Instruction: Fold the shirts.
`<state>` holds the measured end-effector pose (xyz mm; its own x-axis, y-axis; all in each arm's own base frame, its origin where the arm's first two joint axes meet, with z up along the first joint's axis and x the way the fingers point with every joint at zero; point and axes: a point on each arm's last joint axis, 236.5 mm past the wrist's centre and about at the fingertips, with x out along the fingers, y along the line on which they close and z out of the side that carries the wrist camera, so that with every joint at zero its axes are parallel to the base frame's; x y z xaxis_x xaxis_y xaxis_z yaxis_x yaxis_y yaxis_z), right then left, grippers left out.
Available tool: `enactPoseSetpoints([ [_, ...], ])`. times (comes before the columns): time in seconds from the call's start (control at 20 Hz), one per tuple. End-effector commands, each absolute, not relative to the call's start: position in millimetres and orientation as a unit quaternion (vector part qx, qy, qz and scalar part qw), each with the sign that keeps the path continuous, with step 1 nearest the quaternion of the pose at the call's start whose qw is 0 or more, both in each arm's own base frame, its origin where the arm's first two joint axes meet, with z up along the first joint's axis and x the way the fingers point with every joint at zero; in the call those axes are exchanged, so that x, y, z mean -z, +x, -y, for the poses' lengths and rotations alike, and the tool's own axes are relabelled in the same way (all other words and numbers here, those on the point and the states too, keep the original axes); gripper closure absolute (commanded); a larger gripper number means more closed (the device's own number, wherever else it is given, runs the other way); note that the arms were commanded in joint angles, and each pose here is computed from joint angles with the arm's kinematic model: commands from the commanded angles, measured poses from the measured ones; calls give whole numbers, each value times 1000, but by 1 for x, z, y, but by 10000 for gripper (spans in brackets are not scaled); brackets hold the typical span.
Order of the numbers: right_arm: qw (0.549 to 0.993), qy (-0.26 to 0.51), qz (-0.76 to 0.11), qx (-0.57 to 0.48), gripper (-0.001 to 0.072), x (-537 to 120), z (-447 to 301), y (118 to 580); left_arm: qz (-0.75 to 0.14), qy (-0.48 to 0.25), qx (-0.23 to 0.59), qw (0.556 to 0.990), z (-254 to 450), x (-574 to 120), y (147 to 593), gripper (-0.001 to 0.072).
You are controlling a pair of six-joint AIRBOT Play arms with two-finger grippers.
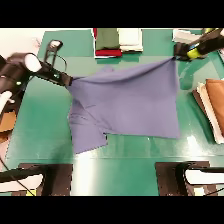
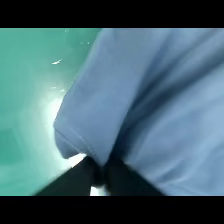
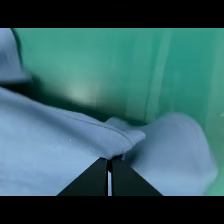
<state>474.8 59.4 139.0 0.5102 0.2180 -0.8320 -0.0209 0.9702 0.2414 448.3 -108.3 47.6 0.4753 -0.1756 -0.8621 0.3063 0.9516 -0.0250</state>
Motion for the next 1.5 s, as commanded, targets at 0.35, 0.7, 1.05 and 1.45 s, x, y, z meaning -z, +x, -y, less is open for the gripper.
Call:
enactPoseSetpoints([
  [0.35,845,113,-518,-61,232,-119,-49,454,-662,14,76,745,51,-5,379,159],
  [0.7,848,122,-512,-59,233,-108,-51,400,-708,-74,102,695,85,63,315,159],
  [1.05,841,125,-524,-55,264,-91,-51,381,-689,-118,105,707,99,81,318,159],
  [1.45,811,129,-569,-38,263,-79,-40,358,-670,-51,156,724,121,64,325,679],
])
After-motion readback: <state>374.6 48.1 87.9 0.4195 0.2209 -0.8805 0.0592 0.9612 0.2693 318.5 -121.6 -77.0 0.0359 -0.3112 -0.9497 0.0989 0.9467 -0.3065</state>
